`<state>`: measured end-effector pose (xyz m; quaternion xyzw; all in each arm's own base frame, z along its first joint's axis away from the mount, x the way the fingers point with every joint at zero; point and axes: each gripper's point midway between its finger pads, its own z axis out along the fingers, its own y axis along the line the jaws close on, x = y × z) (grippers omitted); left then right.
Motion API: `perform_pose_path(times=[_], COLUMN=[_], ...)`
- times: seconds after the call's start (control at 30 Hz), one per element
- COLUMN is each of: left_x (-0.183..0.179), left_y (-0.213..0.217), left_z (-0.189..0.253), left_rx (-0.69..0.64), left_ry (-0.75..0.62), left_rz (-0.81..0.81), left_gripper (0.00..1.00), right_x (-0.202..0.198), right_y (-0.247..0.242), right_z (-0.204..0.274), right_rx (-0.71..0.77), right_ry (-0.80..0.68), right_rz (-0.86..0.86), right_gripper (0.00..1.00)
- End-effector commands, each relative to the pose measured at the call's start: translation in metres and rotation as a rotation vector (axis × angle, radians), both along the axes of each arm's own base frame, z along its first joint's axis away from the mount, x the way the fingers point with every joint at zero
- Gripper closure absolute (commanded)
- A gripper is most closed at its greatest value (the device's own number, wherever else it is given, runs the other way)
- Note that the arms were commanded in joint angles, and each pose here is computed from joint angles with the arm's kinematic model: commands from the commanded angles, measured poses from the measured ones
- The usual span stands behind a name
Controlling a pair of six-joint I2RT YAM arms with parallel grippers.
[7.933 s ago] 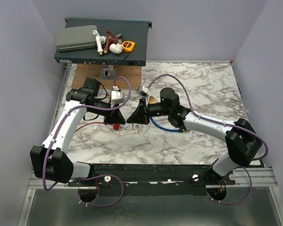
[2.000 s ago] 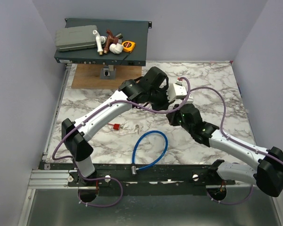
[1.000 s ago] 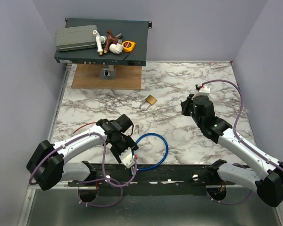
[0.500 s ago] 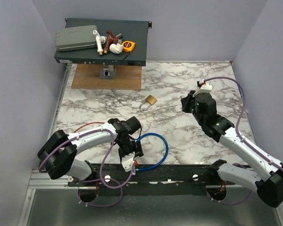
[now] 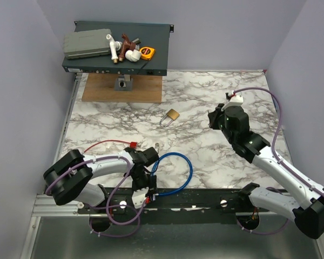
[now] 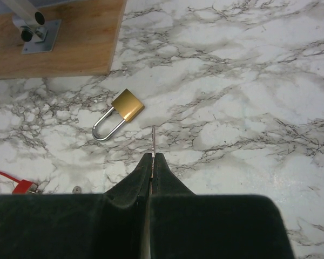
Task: Unlock with the key
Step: Pick up the lock from the center of the board.
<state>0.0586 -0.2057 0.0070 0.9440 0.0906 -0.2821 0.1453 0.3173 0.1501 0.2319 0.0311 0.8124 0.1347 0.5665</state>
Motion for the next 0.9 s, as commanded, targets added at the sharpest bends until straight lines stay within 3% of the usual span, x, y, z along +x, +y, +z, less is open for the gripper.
perform_pose_path(times=[0.0,0.1,0.2,0.5,0.73,0.87], left_x=[0.018,0.030,0.046,0.094,0.092,0.094], left_y=[-0.035,-0.059,-0.078,-0.101,-0.098,-0.086], left_z=[-0.012,-0.011,0.002,0.097,0.190,0.244], left_rx=[-0.160,-0.273,-0.365,-0.587,-0.717,-0.777], left_ry=[-0.083,-0.143,-0.201,-0.303,-0.272,-0.298], left_rz=[0.023,0.070,0.159,0.492,0.564,0.588], left_gripper=[0.47,0.66,1.00,1.00,1.00,1.00], right_x=[-0.004,-0.007,-0.009,-0.005,-0.006,-0.013], right_y=[-0.007,-0.010,-0.012,-0.002,0.026,0.037], right_z=[0.016,0.018,0.022,0.026,0.021,0.045], right_rx=[0.006,0.013,0.022,0.044,0.064,0.070], right_ry=[-0.021,-0.032,-0.041,-0.067,-0.051,-0.113], right_rz=[-0.012,-0.020,-0.023,0.014,0.159,0.255], right_gripper=[0.99,0.99,0.99,0.99,0.99,0.99])
